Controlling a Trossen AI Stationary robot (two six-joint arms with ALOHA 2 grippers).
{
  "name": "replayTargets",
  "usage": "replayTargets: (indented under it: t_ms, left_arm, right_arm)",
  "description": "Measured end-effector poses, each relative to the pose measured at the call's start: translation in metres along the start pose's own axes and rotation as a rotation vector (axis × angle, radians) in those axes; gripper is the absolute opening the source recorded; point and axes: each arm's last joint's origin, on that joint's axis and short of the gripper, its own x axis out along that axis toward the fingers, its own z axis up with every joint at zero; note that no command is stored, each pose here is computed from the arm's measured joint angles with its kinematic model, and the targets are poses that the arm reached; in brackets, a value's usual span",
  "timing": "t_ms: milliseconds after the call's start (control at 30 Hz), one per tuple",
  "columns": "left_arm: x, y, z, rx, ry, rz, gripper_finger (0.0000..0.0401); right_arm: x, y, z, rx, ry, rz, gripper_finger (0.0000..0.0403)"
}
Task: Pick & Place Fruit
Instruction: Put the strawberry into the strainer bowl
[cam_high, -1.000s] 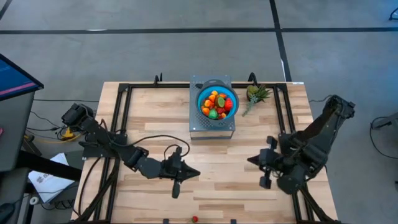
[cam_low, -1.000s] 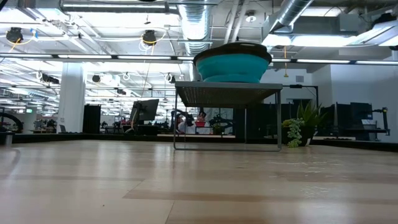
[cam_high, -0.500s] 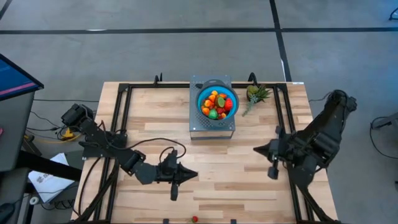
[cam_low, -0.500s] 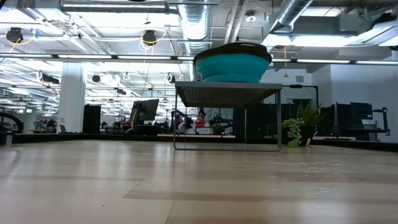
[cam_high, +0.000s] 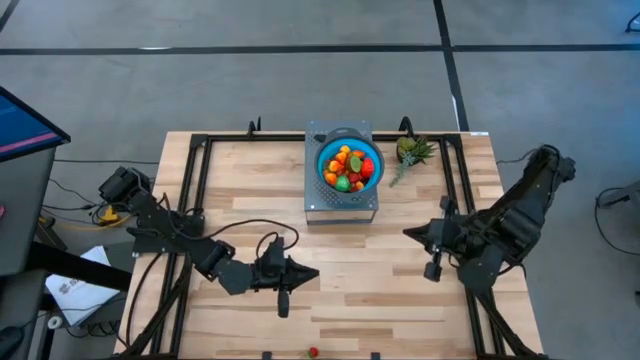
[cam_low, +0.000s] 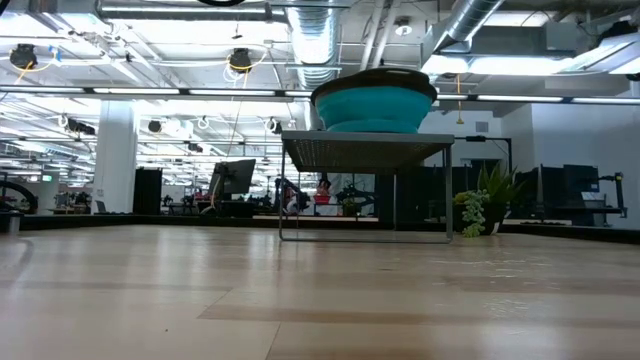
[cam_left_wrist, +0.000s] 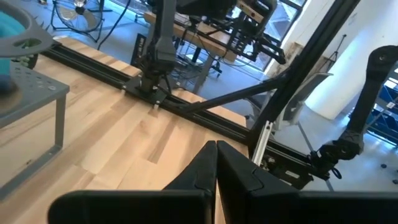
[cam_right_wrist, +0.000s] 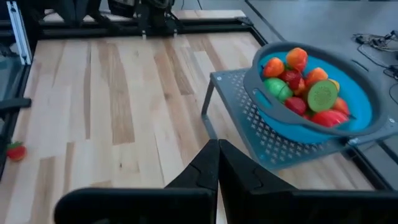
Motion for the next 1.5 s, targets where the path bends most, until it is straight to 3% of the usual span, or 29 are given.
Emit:
replayTargets:
  t_ms: [167,300,433,800,1000,1267,1500]
  left_arm:
    - [0.0,0.0,0.0,0.001,0.0,0.0,0.0002]
    - [0.001,0.001,0.001,0.001,-0.001,0.004,0.0002]
    - [0.001,0.001,0.0,0.002,0.0,0.004,0.0002]
    - [-0.008,-0.011,-0.002,-0.098,-0.006,-0.047,0.0001]
    - [-0.004,-0.039,0.011,-0.08,-0.05,-0.089,0.0001]
    - [0.03,-0.079,0.011,0.005,-0.081,-0.091,0.0001]
    - [0.027,-0.1,0.0,-0.044,0.107,-0.023,0.0001]
  right_arm:
    - [0.027,0.014,-0.015,-0.014,-0.047,0.039,0.0]
    - [0.047,0.012,-0.028,0.036,-0.057,0.167,0.0]
    - [0.056,-0.006,-0.032,0.063,-0.124,0.25,0.0]
    - [0.058,-0.066,-0.062,0.17,-0.183,0.246,0.0]
    - [0.051,-0.08,-0.074,0.183,-0.218,0.236,0.0]
    - [0.049,-0.082,-0.074,0.156,-0.233,0.233,0.0]
    - [0.052,-0.08,-0.075,0.142,-0.213,0.222,0.0]
